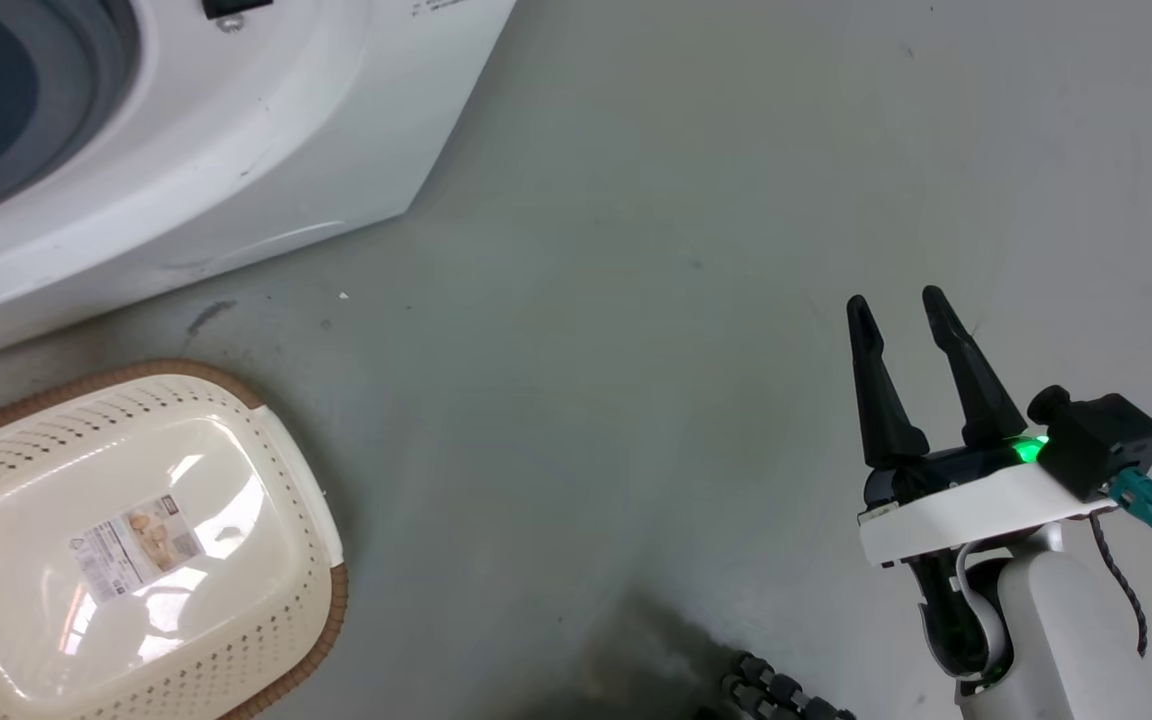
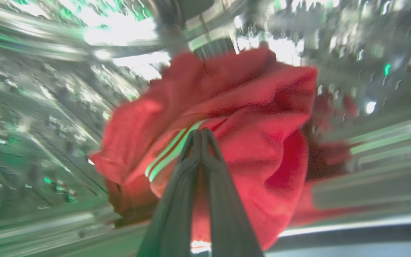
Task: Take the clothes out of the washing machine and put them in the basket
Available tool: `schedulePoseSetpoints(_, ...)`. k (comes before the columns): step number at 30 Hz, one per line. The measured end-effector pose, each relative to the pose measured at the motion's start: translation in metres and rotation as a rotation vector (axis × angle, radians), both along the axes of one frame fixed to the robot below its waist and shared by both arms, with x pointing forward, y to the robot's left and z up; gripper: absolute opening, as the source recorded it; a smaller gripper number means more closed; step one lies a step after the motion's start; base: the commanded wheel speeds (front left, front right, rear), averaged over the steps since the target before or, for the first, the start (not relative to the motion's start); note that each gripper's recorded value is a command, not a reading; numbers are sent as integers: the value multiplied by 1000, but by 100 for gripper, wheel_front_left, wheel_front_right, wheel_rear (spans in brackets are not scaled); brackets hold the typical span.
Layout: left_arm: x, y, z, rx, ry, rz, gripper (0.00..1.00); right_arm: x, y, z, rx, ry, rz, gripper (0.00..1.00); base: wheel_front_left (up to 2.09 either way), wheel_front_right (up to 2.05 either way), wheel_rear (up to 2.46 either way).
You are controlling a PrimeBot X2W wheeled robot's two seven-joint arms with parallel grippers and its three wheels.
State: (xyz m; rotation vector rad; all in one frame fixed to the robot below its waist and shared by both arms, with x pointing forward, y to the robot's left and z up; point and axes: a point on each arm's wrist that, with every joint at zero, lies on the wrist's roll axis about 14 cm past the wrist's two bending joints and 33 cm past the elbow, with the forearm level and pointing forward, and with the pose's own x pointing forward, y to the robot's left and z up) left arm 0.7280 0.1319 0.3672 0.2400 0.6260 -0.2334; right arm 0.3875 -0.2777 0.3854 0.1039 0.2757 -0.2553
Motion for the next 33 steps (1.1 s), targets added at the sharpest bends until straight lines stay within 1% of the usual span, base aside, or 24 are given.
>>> schedulePoseSetpoints(6, -3, -6, 32, -49, -176, -14, 0, 3, -2, 16, -9, -49, 1, 100, 0, 0, 0)
schedulePoseSetpoints(10, -16, -5, 40, -91, -238, 1, 0, 3, -1, 28, -20, -80, 7, 100, 0, 0, 0)
schedulePoseSetpoints(18, -56, 4, 62, -180, -371, 44, 0, -5, 4, 45, -23, -127, 19, 100, 0, 0, 0)
schedulePoseSetpoints(22, -76, 11, 85, -226, -455, 75, 0, -8, 10, 55, -25, -157, 38, 100, 0, 0, 0)
schedulePoseSetpoints(33, -134, 26, 152, -282, -629, 97, 0, -17, 31, 84, -31, -244, 98, 100, 0, 0, 0)
